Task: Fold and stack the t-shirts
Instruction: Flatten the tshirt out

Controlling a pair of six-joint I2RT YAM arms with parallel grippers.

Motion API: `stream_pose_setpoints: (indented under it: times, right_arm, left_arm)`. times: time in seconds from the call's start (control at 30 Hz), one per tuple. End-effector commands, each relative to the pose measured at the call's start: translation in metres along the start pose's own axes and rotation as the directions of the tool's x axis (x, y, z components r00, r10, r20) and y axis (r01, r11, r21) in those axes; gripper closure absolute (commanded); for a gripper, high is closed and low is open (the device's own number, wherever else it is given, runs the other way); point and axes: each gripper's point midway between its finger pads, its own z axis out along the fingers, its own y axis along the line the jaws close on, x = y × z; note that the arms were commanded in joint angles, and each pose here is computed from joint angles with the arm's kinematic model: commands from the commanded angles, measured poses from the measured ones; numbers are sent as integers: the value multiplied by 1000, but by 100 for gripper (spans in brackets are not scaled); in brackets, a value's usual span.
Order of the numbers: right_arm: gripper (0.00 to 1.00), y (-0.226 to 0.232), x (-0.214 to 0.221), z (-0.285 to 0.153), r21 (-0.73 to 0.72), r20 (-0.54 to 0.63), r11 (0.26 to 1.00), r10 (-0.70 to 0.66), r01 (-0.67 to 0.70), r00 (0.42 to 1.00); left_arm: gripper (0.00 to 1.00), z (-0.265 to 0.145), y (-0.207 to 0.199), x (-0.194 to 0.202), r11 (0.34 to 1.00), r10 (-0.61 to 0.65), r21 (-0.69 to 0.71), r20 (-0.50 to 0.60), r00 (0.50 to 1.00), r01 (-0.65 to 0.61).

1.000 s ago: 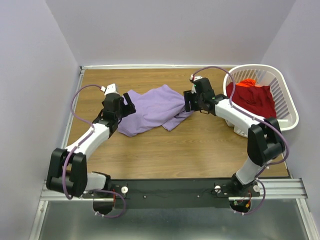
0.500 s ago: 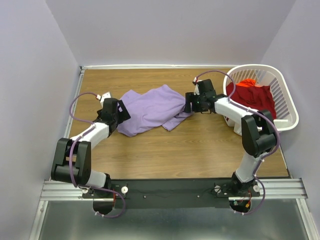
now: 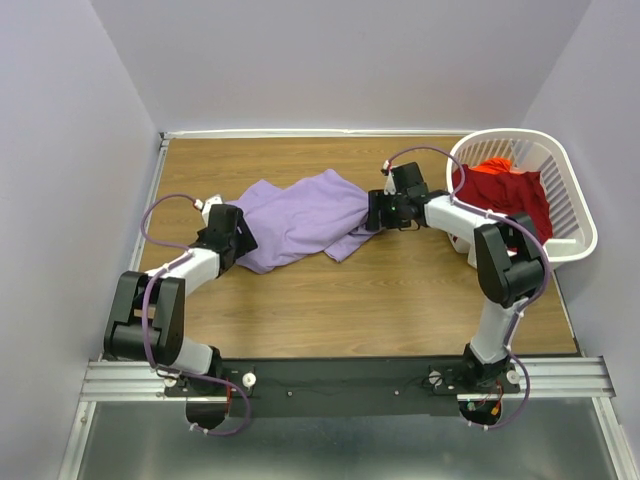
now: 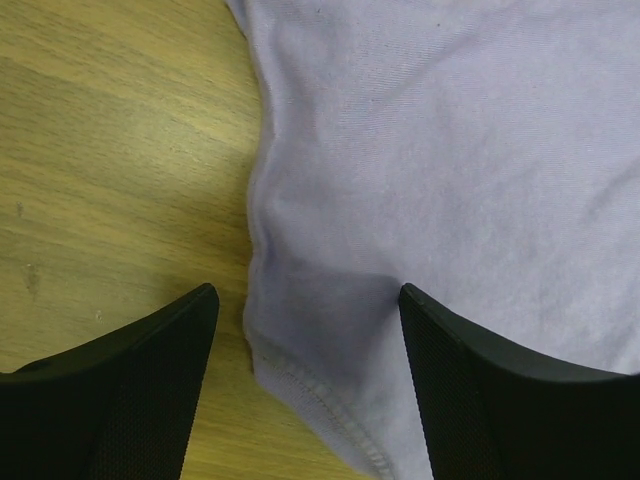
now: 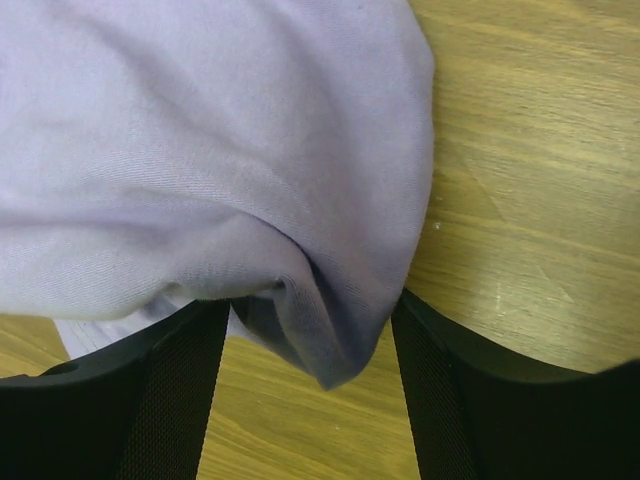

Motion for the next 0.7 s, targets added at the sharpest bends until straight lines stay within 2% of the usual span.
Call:
stream_pose_setpoints:
  times: [0.0,0.07,0.13,0.17,0.2,0.27,0.3,0.37,0.43,0.53,0.67]
  right_arm:
    - [28,7,6,10,-47,-19,999,8,-9,1000]
    - [33,9,4,13,-64,-20,998,4,-6,1000]
    - [39,11,0,14,-72,-17,997,3,-5,1000]
    - [48,14,-8,13,-78,0,997,-3,3,1000]
    - [53,16,-13,11,-83,13,997,-8,9,1000]
    - [64,19,-27,5,-87,45,996,-19,23,999]
    - [78,21,-40,-1,-82,81,996,-24,31,996]
    - [93,21,-55,-10,-65,116,997,-43,50,992]
    - [99,20,-79,-27,-22,170,995,-88,93,982]
    - [100,15,-116,-58,68,242,985,-169,157,955]
    - [99,9,-162,-130,210,348,959,-257,192,902]
  left_arm:
    - [24,5,-2,-12,1000,-10,-17,24,1000,10]
    - [41,7,-4,-13,1000,-3,-16,20,1000,3]
    - [52,9,-4,-13,1000,1,-17,17,1000,-1]
    - [57,10,-5,-14,1000,5,-16,16,1000,-5]
    - [68,11,-6,-16,1000,10,-13,21,1000,-10]
    - [78,14,-11,-22,1000,16,-6,28,999,-16]
    - [89,15,-12,-23,1000,25,-2,25,999,-25]
    - [99,21,-17,-27,999,36,2,21,999,-36]
    - [100,25,-21,-32,999,52,7,23,998,-52]
    - [100,22,-22,-46,998,65,-5,44,997,-65]
    - [100,0,-16,-75,996,82,-34,96,992,-79]
